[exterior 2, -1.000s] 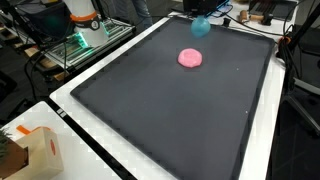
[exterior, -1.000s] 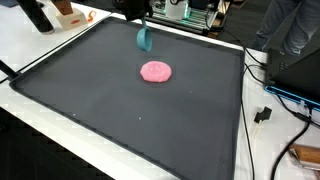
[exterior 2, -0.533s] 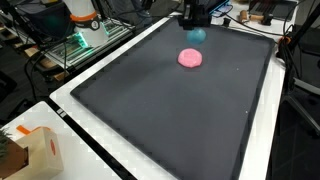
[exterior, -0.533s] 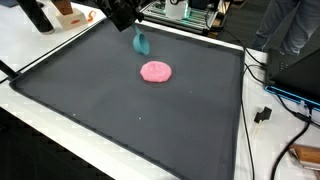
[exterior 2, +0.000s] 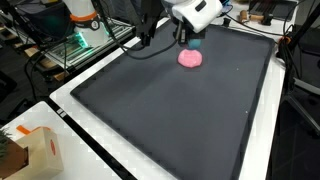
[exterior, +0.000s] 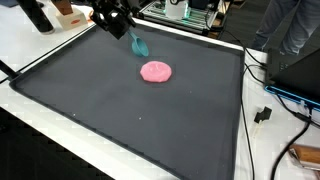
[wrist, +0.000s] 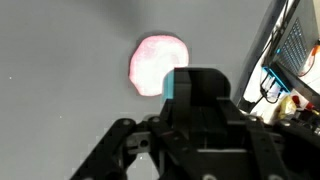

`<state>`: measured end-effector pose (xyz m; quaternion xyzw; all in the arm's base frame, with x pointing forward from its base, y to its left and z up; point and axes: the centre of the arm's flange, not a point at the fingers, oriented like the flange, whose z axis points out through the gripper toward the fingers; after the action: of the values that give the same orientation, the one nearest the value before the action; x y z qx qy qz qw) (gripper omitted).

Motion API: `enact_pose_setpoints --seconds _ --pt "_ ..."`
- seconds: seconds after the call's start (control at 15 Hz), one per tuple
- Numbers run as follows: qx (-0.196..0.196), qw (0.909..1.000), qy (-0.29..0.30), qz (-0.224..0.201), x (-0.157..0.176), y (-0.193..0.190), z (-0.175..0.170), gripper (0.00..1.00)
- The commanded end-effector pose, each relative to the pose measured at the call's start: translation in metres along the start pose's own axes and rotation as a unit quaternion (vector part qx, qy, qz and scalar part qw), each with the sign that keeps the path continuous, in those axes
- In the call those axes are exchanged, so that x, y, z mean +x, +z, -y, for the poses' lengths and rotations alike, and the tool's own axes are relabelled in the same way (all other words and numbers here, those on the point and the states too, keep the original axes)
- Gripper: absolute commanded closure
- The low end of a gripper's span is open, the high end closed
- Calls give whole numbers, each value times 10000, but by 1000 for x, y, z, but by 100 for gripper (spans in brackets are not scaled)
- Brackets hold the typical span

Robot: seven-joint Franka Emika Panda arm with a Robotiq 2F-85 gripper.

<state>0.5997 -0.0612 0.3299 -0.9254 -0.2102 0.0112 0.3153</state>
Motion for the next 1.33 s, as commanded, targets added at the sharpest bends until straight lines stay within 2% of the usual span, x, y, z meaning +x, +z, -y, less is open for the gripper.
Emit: enact_pose_setpoints --seconds 0.0,0.67,1.27 --pt "505 9984 -259 -68 -1 1 -28 75" --pt "1302 9887 -542 -518 -23 24 -87 75" --pt "1450 9851 -630 -676 -28 37 -113 75"
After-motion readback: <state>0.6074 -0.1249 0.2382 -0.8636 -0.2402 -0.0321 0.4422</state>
